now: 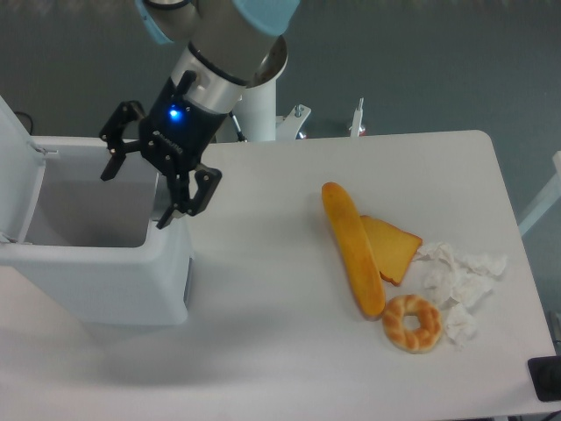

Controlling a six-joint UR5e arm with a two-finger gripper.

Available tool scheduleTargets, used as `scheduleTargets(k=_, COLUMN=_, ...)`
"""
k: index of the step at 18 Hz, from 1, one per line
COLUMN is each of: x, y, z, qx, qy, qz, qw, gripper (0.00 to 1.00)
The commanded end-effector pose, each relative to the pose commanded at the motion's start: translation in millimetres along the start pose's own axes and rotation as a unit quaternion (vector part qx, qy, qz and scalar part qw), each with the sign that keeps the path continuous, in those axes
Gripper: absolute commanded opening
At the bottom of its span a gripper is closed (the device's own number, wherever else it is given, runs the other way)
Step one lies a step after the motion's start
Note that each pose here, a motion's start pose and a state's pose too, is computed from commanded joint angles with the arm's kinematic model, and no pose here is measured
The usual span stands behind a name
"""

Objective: Place the round bread in the trash can

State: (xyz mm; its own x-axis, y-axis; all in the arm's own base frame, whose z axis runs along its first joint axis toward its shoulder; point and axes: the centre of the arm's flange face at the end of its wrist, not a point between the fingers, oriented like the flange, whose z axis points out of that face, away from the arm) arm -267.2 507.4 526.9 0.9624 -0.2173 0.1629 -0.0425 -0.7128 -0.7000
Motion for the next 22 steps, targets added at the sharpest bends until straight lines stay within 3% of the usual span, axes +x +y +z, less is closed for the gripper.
scheduleTargets(k=7, x=-15.5, y=0.0, z=-39.2, qx=0.016, qy=-0.04, qz=0.036, qw=0.9984, gripper=1.0)
scheduleTargets(k=13, x=-16.1, y=4.6, z=-54.9, qx=-0.045, qy=-0.105, qz=0.05, qw=0.9922, gripper=1.0)
scheduleTargets(k=18, x=-12.7, y=11.7, z=-67.6, qx=-0.117, qy=-0.156, qz=0.106, qw=0.9749, gripper=1.0)
scheduleTargets(k=22, x=-13.3, y=14.9, z=-68.8, qx=-0.137, qy=-0.164, qz=0.123, qw=0.9692, gripper=1.0)
